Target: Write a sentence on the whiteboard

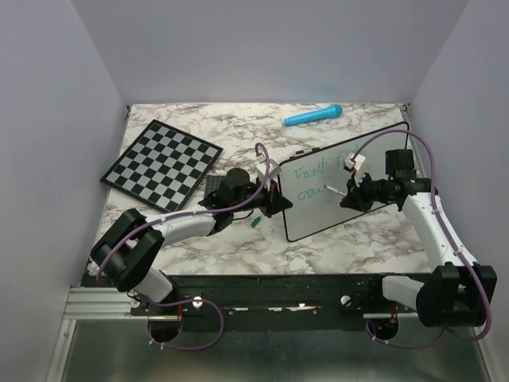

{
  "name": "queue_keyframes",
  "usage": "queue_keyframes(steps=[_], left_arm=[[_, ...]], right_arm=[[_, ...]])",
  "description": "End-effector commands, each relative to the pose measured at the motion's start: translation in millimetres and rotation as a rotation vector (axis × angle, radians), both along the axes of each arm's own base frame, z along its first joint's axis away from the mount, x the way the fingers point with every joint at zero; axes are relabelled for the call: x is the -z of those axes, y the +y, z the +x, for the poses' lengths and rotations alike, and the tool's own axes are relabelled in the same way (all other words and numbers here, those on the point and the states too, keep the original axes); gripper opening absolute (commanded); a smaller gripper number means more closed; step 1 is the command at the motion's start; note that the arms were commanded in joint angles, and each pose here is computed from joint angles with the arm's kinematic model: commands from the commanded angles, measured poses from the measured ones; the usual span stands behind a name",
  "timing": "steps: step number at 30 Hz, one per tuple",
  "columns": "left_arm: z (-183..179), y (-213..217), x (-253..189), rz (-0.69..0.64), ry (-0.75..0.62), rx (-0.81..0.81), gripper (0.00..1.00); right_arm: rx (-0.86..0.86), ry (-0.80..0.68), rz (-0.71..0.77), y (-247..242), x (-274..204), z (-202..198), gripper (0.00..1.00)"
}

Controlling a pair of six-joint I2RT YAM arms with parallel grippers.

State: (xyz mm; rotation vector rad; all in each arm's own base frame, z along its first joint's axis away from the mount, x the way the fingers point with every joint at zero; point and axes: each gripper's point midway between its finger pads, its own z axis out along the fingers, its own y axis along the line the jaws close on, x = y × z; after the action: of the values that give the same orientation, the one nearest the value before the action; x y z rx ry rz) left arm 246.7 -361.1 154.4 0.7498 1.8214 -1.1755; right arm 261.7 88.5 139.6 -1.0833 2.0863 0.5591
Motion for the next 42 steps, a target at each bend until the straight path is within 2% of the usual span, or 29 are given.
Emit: queue_keyframes(steps=[1, 13, 32, 42], left_arm=[[-13, 8, 39, 0.127, 0.045, 0.039, 0.00], [-14, 9, 40, 0.128, 0.045, 0.039, 0.00], [-14, 9, 42, 0.128, 0.049, 0.040, 0.00], [-14, 7, 41, 0.123, 0.047, 0.046, 0.00]], right_arm=[[0.049, -0.046, -0.007, -5, -13, 13, 0.00], [0.072, -0.083, 0.008, -9, -22, 6, 0.01], [0.075, -0.015, -0.035, -15, 1, 4, 0.01], [0.024, 0.000, 0.018, -5, -3, 4, 0.01]])
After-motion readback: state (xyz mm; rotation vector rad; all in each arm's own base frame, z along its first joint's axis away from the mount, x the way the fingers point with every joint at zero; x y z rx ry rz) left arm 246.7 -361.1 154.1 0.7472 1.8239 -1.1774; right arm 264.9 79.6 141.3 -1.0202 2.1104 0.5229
